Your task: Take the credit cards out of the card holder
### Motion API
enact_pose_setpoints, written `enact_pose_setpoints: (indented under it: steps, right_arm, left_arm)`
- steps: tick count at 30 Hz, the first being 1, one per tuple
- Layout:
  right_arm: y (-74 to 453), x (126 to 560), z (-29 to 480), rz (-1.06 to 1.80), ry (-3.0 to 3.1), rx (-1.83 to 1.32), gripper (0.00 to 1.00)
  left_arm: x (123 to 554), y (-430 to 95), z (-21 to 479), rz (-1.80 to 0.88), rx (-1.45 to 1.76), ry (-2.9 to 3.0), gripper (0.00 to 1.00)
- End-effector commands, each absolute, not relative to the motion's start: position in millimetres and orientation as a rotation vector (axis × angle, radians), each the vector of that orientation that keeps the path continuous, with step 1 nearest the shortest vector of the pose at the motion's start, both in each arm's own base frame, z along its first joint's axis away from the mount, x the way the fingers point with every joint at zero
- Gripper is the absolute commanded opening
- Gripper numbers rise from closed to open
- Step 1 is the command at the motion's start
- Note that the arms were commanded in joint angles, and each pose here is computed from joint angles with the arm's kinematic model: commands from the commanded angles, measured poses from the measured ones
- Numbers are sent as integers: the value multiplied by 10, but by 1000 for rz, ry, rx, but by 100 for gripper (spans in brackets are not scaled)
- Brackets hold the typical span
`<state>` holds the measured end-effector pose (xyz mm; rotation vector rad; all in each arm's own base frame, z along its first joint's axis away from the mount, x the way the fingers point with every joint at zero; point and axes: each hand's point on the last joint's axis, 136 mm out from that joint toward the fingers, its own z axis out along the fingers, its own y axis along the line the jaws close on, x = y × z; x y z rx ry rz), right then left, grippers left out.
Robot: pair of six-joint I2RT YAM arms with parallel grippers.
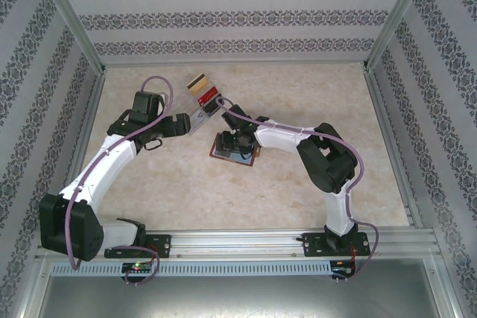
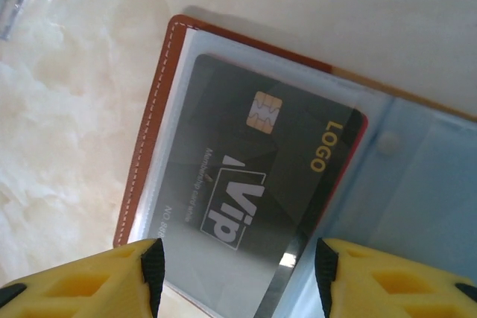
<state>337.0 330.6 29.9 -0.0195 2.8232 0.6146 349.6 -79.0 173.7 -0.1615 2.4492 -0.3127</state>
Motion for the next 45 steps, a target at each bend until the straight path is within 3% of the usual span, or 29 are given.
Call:
enact_pose_setpoints:
  steps: [1,9,16,21,32,39,45]
  right_arm:
    - [3051,3123,73,538,2939,-96,59]
    - [2879,3116,418,679,2828,-226,59]
    - [2925,3303,758,855,2682,48,52]
    - [2766,3375,618,907,2689,223,40]
    - [2666,3302,333,923,2755,313,29]
    - [2652,3294,256,922,2774,312,23]
    - [2609,3306,240,909,2773,307,22]
  left_arm:
    - [3570,-834,1779,-366,-187,2440,100]
    - [3607,-1191,1633,-622,-170,2496,99]
    - [3630,-1571,1460,-803,-219,2538,92]
    - [3623,-1933,1252,-884,-283,2590,83]
    - [3594,-2603,890,-1002,-287,2696,55]
    - [3594,-2666,693,-956,-287,2749,31]
    - [3613,-2657,554,-916,-316,2787,23]
